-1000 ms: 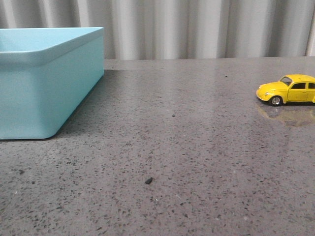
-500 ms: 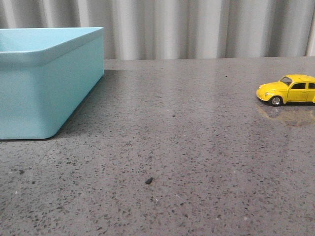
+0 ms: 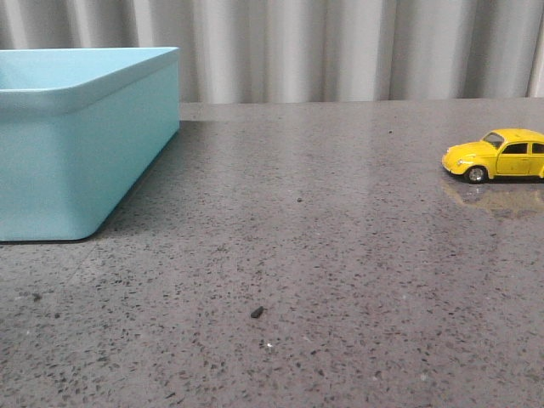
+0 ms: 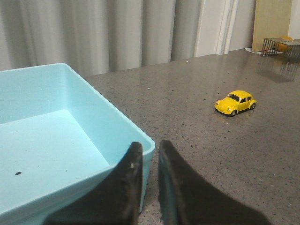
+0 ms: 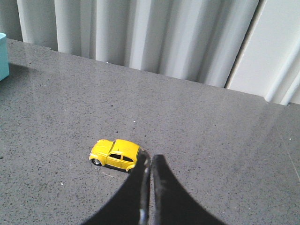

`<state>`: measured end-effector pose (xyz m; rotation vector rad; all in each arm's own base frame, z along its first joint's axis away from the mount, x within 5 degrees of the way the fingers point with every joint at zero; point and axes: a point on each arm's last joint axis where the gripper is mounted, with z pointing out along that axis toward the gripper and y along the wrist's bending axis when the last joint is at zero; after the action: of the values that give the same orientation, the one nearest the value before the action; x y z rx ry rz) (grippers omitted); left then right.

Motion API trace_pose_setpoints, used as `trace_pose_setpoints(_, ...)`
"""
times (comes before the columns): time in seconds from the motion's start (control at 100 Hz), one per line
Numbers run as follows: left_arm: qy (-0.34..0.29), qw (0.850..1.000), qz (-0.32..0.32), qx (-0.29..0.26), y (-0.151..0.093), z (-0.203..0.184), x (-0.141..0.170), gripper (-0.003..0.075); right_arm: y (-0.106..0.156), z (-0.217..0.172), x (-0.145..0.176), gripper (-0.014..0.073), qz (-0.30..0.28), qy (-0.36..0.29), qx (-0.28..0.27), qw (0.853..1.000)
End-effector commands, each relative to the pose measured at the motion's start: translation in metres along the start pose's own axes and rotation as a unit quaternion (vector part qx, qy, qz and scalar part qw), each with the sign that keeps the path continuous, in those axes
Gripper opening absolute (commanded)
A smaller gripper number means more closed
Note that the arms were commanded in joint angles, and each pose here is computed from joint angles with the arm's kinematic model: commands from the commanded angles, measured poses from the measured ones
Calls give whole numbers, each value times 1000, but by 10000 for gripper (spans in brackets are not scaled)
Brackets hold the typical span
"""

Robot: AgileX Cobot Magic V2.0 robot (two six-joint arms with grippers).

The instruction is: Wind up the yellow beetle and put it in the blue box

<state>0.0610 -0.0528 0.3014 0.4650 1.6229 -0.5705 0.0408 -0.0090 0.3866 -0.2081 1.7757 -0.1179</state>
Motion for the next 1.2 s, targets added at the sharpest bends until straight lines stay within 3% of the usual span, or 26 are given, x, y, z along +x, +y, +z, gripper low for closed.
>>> trace_pose_setpoints(0.0, -17, 1000, -7, -5, 1, 1, -10, -21, -1, -1, -11, -41, -3, -38, 2, 999)
trace_pose_setpoints(0.96, -17, 1000, -7, -4, 1, 1, -10, -21, -1, -1, -10, -41, -3, -32, 3, 999)
trace_pose_setpoints(1.19, -17, 1000, -7, -4, 1, 1, -10, -21, -6, -2, -11, -41, 13, -32, 59, 998)
